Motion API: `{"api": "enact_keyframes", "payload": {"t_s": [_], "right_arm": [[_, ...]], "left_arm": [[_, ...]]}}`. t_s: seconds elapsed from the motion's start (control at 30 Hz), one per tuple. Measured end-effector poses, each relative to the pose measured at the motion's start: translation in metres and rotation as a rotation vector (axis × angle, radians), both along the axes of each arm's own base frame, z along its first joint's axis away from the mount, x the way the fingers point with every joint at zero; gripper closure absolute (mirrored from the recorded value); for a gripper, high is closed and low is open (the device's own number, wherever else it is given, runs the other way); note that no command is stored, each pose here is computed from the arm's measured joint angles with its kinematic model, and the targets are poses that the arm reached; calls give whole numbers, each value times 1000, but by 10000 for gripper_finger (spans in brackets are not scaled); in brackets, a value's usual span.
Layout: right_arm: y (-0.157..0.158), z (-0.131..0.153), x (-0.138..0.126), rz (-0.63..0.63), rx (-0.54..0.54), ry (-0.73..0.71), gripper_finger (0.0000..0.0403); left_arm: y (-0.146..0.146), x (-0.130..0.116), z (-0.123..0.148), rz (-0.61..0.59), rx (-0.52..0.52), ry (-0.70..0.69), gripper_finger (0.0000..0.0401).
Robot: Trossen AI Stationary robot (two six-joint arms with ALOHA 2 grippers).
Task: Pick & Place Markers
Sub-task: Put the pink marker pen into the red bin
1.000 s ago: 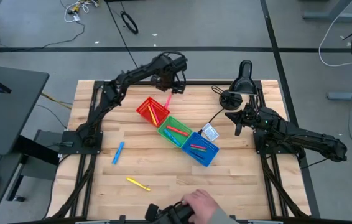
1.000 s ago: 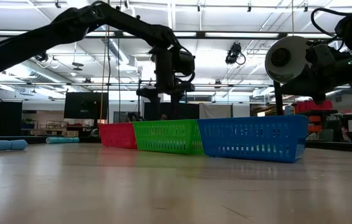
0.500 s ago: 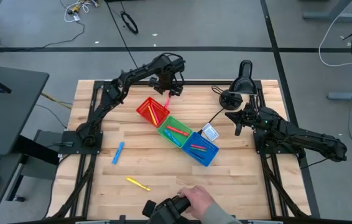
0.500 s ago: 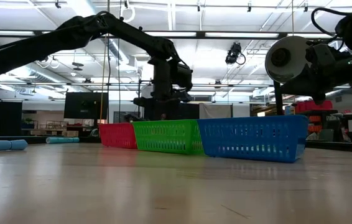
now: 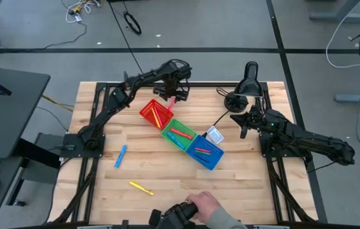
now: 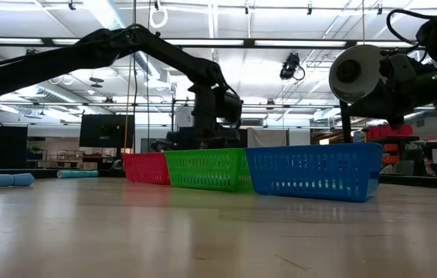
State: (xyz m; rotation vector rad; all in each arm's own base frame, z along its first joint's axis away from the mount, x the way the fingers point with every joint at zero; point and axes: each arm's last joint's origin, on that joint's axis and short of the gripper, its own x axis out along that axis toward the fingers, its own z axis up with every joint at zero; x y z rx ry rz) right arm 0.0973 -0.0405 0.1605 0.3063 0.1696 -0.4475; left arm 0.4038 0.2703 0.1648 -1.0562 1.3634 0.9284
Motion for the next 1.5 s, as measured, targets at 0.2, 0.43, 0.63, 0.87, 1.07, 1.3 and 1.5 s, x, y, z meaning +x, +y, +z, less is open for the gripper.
{"api": "enact_keyframes", "payload": {"t_s": [0.2, 0.43, 0.63, 0.87, 1.07, 1.3, 1.5], "right_arm": [[0, 0, 0, 0, 0, 0, 403], [0, 0, 0, 0, 0, 0, 403], [0, 0, 0, 0, 0, -1, 403], [0, 0, 0, 0, 0, 0, 403], [0, 0, 0, 0, 0, 0, 403], [0, 0, 0, 0, 0, 0, 403], [0, 0, 0, 0, 0, 0, 403]], "left_arm": [[4, 7, -5, 12, 12, -68, 168], [17, 7, -4, 120, -22, -169, 168], [27, 2, -4, 214, -28, -182, 168], [30, -1, -4, 147, -27, -185, 168], [36, -7, -4, 134, -55, -198, 168], [38, -11, -4, 113, -45, -177, 168], [43, -16, -4, 105, -38, -170, 168]]}}
